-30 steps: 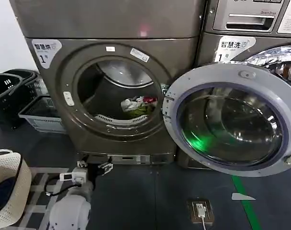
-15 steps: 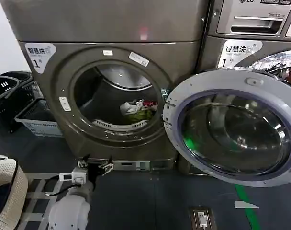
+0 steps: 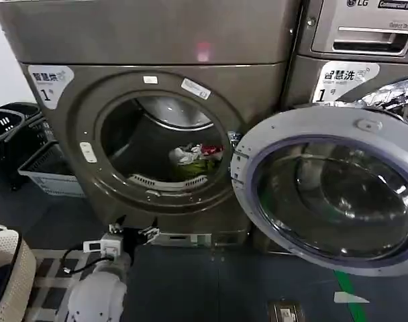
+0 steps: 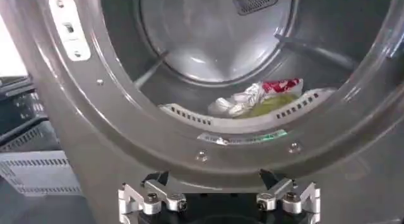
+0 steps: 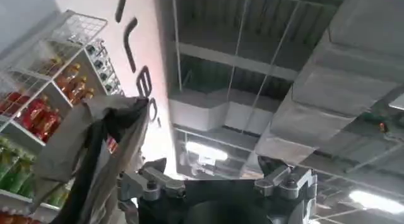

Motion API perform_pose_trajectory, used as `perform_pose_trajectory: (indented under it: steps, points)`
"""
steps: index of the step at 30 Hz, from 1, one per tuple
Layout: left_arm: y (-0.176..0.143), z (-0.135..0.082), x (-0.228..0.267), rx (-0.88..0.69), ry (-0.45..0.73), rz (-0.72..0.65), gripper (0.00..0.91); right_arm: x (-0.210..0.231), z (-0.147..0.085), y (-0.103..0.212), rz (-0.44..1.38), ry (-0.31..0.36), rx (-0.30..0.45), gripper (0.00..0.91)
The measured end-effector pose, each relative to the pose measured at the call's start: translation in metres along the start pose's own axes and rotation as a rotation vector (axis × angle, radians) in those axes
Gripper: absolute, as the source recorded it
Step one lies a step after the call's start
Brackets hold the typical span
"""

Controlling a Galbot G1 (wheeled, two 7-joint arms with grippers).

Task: Grasp the clothes from the dryer.

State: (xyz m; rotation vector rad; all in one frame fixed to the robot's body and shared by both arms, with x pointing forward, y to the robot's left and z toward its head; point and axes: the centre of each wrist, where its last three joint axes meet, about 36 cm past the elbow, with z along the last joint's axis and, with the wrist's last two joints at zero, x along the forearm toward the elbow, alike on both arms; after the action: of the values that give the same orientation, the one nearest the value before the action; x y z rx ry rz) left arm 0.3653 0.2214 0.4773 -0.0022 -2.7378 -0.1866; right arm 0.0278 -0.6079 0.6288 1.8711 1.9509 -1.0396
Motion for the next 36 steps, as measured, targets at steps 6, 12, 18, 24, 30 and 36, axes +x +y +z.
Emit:
perform_pose_trajectory:
  steps: [6, 12, 18, 24, 30, 36]
  points:
    - [0.0008, -0.0008, 0.0001, -0.003, -0.003, -0.002, 0.907, 0.0001, -0.0013, 0.0001, 0.001, -0.004, -0.001, 0.907]
    - [-0.0005, -0.0003, -0.0006, -0.005, -0.001, 0.002, 0.907, -0.0003, -0.0026, 0.0004, -0.001, -0.006, -0.001, 0.907]
    - [-0.0003, -0.0012, -0.0009, -0.009, -0.003, 0.005, 0.907, 0.0007, -0.0036, 0.0017, 0.000, -0.008, -0.006, 0.907]
    - [-0.0026, -0.0011, -0.0008, -0.010, -0.003, 0.011, 0.907, 0.0013, -0.0032, 0.0008, 0.002, -0.006, -0.004, 0.907]
    - [-0.0020, 0.0001, -0.0004, -0.009, 0.001, 0.010, 0.907, 0.0023, -0.0021, 0.0003, 0.002, -0.003, -0.002, 0.907]
    - [-0.0016, -0.0009, -0.0008, -0.009, -0.002, 0.010, 0.907, 0.0029, -0.0019, 0.0003, 0.002, -0.003, -0.001, 0.907]
